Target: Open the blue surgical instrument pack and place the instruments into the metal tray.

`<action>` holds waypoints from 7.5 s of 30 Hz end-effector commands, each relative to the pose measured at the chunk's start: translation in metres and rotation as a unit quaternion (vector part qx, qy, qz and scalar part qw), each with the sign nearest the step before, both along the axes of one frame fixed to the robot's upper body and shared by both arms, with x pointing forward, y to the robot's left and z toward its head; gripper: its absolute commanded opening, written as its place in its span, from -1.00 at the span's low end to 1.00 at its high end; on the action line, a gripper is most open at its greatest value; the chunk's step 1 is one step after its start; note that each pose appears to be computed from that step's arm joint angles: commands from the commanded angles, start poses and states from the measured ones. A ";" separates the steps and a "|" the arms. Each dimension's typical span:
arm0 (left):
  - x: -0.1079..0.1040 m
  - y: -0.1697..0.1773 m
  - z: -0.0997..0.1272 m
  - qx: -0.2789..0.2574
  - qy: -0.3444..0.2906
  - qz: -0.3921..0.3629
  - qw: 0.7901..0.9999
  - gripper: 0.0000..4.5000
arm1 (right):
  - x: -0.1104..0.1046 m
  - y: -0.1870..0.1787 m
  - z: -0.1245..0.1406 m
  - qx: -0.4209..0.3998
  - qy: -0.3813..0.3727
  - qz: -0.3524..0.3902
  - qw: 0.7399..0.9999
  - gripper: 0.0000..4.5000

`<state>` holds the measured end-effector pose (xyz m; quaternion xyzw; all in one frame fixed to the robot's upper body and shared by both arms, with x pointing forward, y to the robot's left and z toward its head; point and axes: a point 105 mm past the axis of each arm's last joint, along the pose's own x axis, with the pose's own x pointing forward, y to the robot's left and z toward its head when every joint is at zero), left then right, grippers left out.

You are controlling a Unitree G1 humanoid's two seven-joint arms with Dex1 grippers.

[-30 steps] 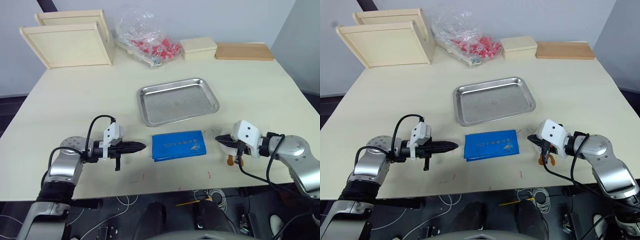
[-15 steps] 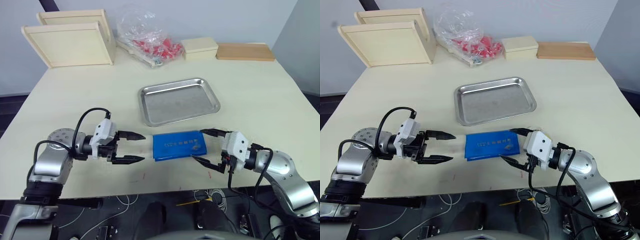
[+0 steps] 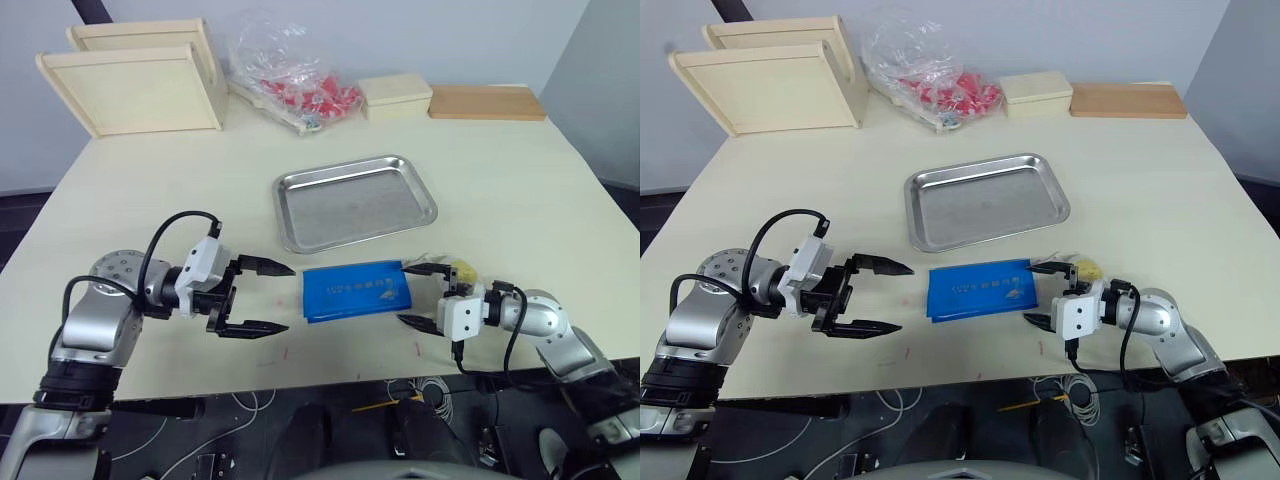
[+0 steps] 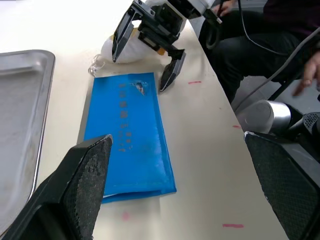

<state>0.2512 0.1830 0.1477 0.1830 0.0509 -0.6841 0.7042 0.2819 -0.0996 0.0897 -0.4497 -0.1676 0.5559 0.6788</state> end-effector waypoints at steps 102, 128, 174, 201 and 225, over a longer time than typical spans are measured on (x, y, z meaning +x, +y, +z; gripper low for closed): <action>0.042 -0.050 -0.035 -0.125 0.034 0.024 0.991 -1.00 | 0.032 -0.034 0.074 0.188 0.439 0.024 0.878 -0.02; 0.039 -0.049 -0.036 -0.115 0.022 0.023 0.993 -1.00 | 0.034 -0.125 0.013 0.169 0.446 -0.232 0.848 0.14; 0.044 -0.055 -0.039 -0.099 0.020 0.027 0.995 -1.00 | 0.001 0.080 0.160 0.211 0.383 0.149 0.887 -0.98; 0.042 -0.057 -0.043 -0.099 0.025 0.027 0.994 -1.00 | -0.042 0.115 0.067 -0.007 0.191 0.232 0.954 -0.98; 0.042 -0.053 -0.044 -0.093 0.024 0.029 0.995 -1.00 | -0.009 0.017 0.088 0.127 0.272 0.047 0.953 0.97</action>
